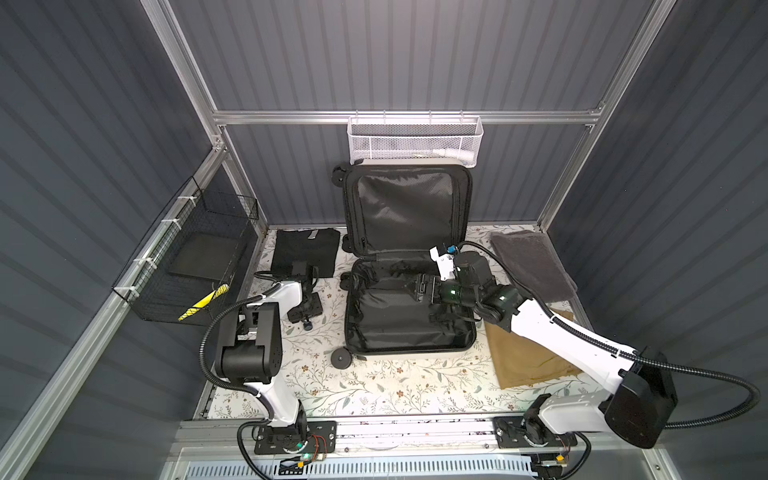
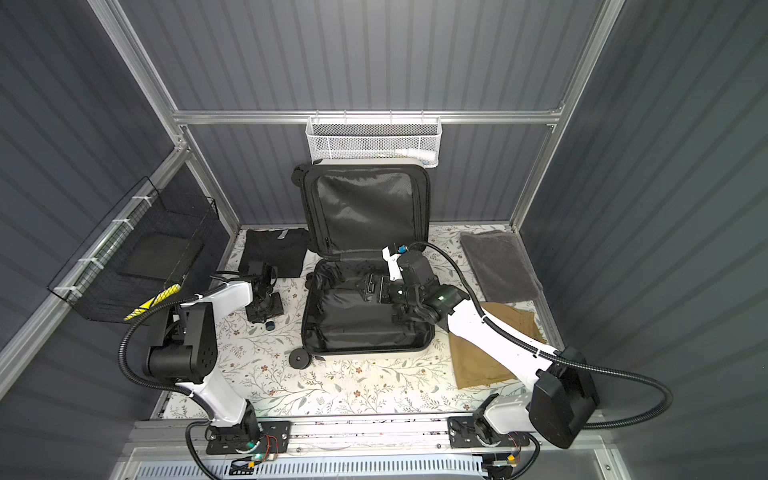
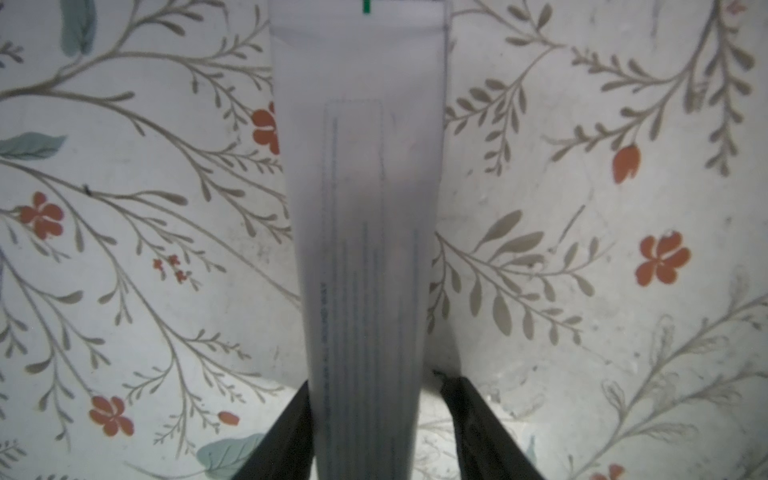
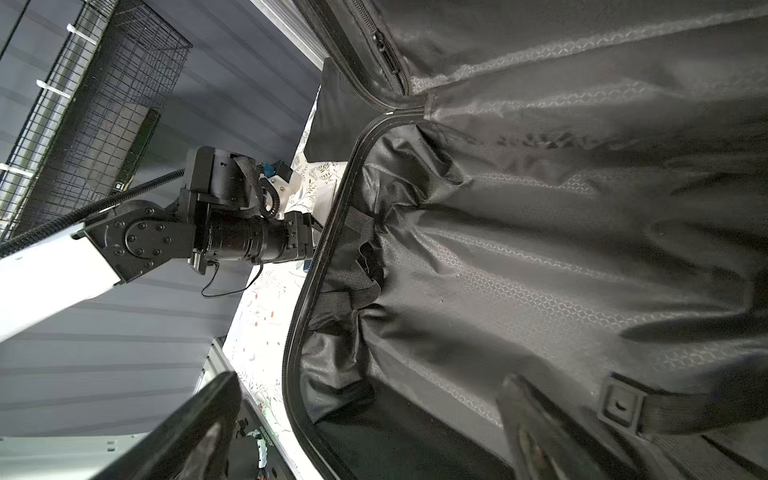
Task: Pack the luggage
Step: 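Grasp the white toothpaste tube with the left gripper while the right reaches the suitcase, then carry the tube over the suitcase with the left gripper while the right holds the lining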
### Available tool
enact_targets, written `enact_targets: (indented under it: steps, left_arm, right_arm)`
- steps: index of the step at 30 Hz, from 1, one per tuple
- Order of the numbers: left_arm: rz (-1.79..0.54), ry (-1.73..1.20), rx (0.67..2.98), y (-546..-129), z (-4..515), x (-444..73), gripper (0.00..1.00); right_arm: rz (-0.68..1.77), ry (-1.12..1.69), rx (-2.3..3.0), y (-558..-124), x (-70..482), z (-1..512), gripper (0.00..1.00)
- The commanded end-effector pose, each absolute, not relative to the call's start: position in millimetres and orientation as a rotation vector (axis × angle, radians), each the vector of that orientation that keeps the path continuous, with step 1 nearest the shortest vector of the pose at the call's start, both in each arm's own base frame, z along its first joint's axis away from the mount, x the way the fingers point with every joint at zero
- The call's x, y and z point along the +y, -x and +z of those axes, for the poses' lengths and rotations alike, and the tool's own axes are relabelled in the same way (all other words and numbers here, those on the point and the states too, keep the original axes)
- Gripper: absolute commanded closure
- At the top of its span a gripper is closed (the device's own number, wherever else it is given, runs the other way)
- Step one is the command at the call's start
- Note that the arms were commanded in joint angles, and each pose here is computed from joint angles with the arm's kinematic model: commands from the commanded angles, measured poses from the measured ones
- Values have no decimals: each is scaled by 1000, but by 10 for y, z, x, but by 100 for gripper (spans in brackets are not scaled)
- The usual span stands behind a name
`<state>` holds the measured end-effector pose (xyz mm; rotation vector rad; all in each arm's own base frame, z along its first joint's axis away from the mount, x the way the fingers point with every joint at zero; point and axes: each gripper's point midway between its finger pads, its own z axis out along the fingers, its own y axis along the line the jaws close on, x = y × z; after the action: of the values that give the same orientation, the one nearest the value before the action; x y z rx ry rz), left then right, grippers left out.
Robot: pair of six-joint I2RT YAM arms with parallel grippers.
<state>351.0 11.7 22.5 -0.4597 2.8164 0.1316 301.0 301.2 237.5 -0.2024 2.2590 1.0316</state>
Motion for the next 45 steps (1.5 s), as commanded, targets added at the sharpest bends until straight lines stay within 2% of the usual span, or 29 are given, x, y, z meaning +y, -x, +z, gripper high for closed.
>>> enact_targets:
  steps: [1, 12, 17, 25, 32, 45]
  left_arm:
    - [120, 464, 2874, -3302, 148, 109, 52]
    - [24, 395, 2809, -3271, 560, 15, 70]
    - [-104, 302, 2748, -3296, 885, -141, 77]
    - [-346, 116, 2563, -3353, 1535, -552, 77]
    - [-501, -160, 2406, -3328, 2052, -1219, 78]
    - [-648, -415, 2316, -3238, 2393, -2070, 80]
  right_arm:
    - [1035, 200, 2260, -3030, 3044, 2442, 1]
    - [1052, 215, 2282, -3110, 3148, 2444, 1]
    - [1097, 205, 2298, -3161, 3208, 2452, 1]
    - [1240, 190, 2311, -3201, 3342, 2482, 2]
    - [1365, 152, 2303, -3261, 3382, 2506, 3]
    - [1453, 91, 2251, -3422, 3246, 2654, 8]
